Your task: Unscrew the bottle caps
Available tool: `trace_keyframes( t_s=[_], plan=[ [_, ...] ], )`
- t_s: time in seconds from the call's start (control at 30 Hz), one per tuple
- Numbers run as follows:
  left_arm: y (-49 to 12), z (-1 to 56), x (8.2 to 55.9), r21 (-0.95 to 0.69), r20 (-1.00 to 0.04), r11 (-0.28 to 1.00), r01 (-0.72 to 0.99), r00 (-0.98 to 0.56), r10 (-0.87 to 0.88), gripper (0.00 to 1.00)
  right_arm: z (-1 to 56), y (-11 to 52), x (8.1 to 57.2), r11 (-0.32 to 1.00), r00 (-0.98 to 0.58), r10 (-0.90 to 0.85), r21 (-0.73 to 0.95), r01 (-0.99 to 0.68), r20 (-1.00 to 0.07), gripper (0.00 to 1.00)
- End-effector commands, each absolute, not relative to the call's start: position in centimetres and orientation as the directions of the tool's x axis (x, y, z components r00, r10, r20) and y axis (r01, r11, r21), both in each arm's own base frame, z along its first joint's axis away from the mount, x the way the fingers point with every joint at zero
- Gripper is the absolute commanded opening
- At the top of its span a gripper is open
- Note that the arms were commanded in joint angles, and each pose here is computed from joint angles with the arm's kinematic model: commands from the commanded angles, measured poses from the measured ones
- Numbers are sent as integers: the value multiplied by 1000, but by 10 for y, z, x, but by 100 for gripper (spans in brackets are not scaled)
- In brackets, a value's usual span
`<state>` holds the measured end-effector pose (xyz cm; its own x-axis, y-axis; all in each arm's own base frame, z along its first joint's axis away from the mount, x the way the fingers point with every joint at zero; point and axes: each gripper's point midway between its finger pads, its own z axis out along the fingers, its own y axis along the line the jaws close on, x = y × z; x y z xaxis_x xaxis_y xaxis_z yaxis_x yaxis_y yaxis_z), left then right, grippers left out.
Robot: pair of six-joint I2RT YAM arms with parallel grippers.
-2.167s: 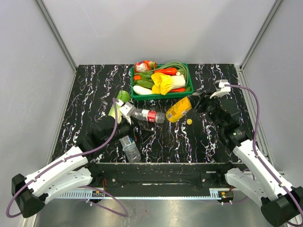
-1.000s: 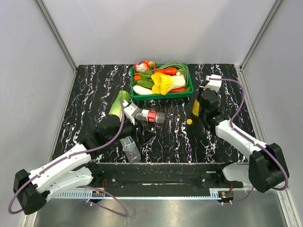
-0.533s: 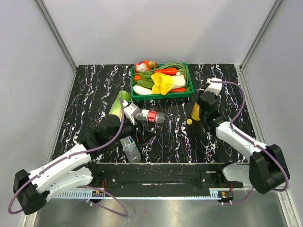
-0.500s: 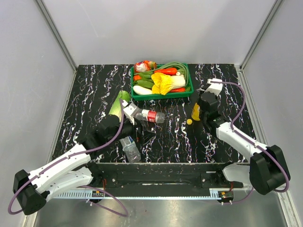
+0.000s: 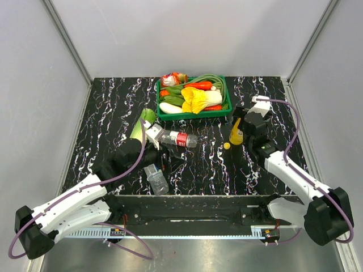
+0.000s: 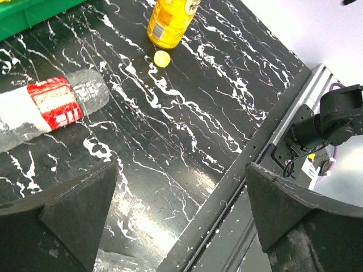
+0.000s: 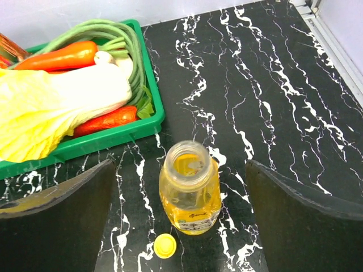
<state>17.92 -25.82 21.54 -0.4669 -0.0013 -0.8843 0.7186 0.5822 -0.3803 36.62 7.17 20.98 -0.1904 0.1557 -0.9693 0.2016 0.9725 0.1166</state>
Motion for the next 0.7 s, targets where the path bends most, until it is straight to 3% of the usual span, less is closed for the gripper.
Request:
trace_keyframes(
  t_s=[0.0, 0.33, 0.67],
  plan=[
    [-249, 222, 187, -406, -873, 640, 652, -485, -60, 99, 251, 84, 362, 972, -154, 218, 200, 127, -964, 100],
    [-206, 197, 213, -406, -801, 855, 323, -577, -162, 99, 302, 94, 336, 952, -75, 304, 306, -8, -950, 100],
    [-180, 161, 205, -364, -656, 930, 39, -720, -227, 99, 306, 104, 325, 938, -103, 332, 340, -72, -938, 100]
  ],
)
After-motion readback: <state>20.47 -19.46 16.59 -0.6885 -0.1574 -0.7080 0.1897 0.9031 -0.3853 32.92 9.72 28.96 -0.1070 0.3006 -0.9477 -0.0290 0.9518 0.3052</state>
